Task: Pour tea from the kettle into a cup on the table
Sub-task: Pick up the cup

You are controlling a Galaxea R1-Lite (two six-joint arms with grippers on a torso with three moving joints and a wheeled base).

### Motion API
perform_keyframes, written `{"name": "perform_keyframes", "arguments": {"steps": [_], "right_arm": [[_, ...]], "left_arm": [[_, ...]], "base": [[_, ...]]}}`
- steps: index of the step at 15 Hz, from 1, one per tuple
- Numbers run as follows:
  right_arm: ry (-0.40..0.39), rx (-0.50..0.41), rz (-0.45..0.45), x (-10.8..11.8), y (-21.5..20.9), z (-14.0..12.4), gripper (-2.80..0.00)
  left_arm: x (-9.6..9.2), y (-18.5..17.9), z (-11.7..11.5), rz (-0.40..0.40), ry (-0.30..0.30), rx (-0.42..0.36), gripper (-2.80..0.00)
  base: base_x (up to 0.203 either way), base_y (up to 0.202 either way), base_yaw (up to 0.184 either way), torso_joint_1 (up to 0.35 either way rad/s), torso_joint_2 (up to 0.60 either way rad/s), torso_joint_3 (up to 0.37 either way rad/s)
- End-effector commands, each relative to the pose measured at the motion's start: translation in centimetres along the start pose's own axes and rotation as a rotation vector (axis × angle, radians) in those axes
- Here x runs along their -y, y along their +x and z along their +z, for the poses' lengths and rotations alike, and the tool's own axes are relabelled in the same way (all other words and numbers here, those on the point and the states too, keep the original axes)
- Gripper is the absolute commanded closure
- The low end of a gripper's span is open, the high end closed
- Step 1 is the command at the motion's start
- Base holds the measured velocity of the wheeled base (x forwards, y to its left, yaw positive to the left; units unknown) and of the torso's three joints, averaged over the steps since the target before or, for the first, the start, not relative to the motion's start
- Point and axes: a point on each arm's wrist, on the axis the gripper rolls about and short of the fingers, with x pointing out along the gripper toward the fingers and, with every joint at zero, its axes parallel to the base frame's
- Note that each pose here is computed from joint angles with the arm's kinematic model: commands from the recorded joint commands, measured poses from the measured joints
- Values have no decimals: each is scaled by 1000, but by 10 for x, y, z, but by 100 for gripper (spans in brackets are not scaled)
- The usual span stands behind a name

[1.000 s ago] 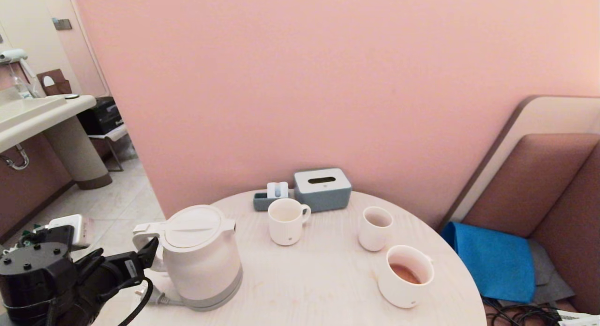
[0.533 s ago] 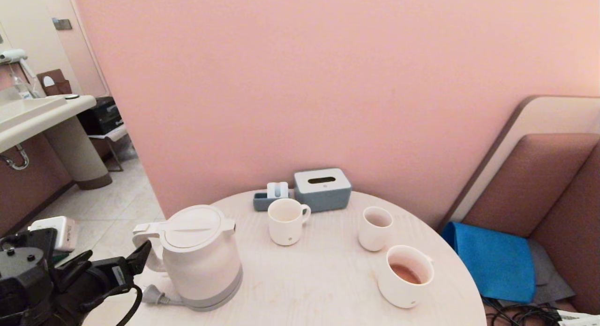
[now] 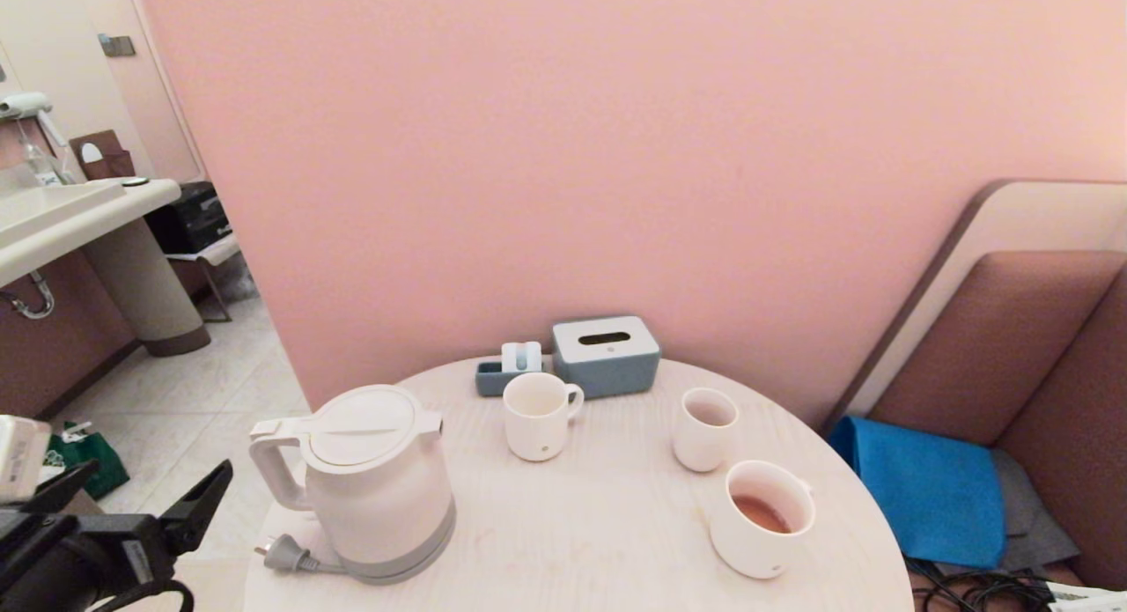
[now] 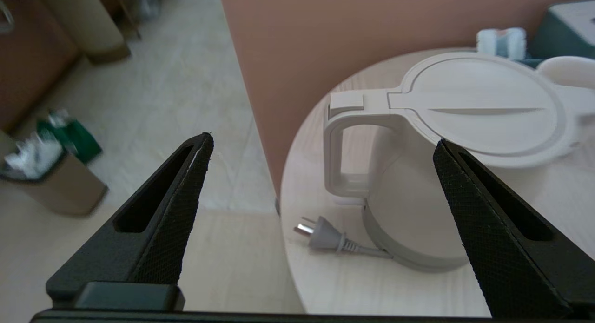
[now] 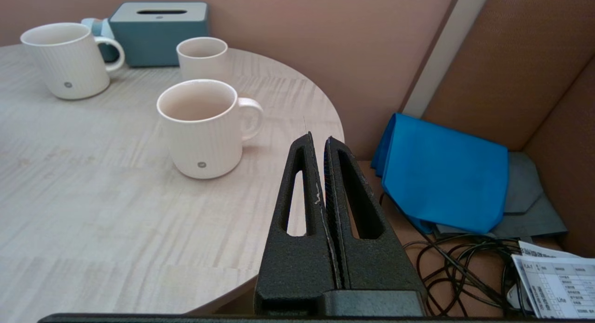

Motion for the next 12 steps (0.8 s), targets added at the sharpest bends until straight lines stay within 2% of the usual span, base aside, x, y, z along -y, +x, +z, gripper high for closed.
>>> {"name": "perform_keyframes", "arguments": {"steps": [1,3,4,5,7,9,10,11,12], "right_arm": [[-1,-1,1,0,0,0,0],[-1,-1,0,0,0,0,0],[-1,-1,-1,0,0,0,0],[-1,-3,1,0,0,0,0],[0,-1,0,0,0,0,0],[0,-2,0,0,0,0,0],[1,-1,0,0,0,0,0],[0,-1,0,0,0,0,0],[0,-1,0,0,0,0,0]], "left_arm": [[-12,-39,9,-5,-18,124,-280],[-24,-72,12,2,7,116,-280],[-29,-86,11,33,24,73,-280],[-33,-99,9,85,27,63,-280],[-37,-120,10,142,6,156,-280],[-38,-132,-1,149,4,201,-280],[-37,-136,-7,106,7,224,-280],[-34,-139,-14,10,18,236,-280],[-32,-142,-26,-72,30,200,-280]], "base": [[0,0,0,0,0,0],[0,0,0,0,0,0],[0,0,0,0,0,0],[0,0,0,0,0,0],[0,0,0,0,0,0],[0,0,0,0,0,0],[0,0,0,0,0,0],[0,0,0,0,0,0],[0,0,0,0,0,0]]}}
